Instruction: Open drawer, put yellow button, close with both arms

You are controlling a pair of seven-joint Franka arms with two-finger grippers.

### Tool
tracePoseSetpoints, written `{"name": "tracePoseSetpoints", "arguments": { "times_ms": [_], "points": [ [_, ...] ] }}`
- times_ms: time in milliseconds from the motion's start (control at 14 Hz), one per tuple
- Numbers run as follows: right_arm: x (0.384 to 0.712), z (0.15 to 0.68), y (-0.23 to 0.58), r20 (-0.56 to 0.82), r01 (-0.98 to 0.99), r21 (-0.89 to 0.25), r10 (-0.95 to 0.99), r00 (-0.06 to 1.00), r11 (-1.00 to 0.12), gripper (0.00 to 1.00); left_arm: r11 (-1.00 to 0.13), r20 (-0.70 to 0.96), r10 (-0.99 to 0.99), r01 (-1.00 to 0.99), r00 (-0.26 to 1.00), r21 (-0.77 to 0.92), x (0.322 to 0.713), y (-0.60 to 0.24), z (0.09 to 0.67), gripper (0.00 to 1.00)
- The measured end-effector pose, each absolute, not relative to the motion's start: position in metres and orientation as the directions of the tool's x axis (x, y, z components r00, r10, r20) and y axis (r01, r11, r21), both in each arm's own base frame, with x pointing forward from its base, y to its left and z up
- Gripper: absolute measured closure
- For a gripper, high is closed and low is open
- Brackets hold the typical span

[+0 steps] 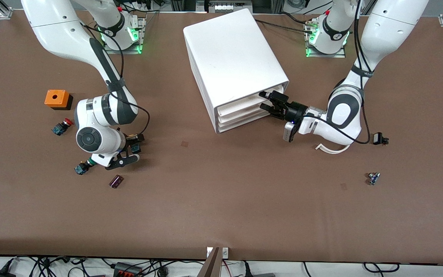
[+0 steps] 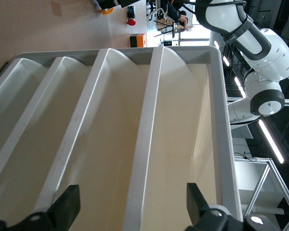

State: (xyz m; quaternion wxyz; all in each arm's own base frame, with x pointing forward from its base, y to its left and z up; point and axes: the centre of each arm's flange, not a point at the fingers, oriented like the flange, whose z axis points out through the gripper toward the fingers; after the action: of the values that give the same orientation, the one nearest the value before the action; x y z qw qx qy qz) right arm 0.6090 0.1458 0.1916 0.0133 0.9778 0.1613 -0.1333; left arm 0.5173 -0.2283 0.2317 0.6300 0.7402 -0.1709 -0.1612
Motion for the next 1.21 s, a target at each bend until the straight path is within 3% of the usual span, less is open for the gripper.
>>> {"name": "tracePoseSetpoints", "arguments": {
  "times_ms": [143,500,571,714,1000,1071,1214],
  "points": [
    [0.607,0.186,0.152,-0.269,0.327,-0.023,0.321,0.908,-0.945,0.04,-0.147,-0.023,-0.456,-0.049,0.890,0.988,0.517,-0.228,0.232,0.30],
    [0.603,0.181,0.155,-0.277,0.333,-0.028,0.327,0.903,-0.943,0.19,-0.130,-0.019,-0.463,-0.046,0.886,0.990,0.518,-0.226,0.234,0.83],
    [0.603,0.180,0.155,-0.278,0.333,-0.028,0.327,0.903,-0.943,0.19,-0.128,-0.015,-0.463,-0.050,0.886,0.990,0.518,-0.226,0.235,0.90],
    [0.603,0.180,0.155,-0.277,0.333,-0.028,0.327,0.903,-0.943,0.31,-0.127,-0.010,-0.462,-0.055,0.887,0.990,0.520,-0.226,0.237,0.89],
    [0.604,0.179,0.155,-0.274,0.331,-0.027,0.326,0.905,-0.943,0.43,-0.127,0.001,-0.451,-0.065,0.892,0.990,0.530,-0.222,0.237,0.89],
    [0.604,0.179,0.154,-0.273,0.331,-0.027,0.325,0.905,-0.943,0.56,-0.126,0.003,-0.445,-0.066,0.895,0.990,0.535,-0.220,0.235,0.89],
    [0.604,0.179,0.155,-0.271,0.330,-0.028,0.325,0.906,-0.943,0.59,-0.118,0.010,-0.429,-0.068,0.903,0.991,0.550,-0.212,0.228,0.89]
  ]
}}
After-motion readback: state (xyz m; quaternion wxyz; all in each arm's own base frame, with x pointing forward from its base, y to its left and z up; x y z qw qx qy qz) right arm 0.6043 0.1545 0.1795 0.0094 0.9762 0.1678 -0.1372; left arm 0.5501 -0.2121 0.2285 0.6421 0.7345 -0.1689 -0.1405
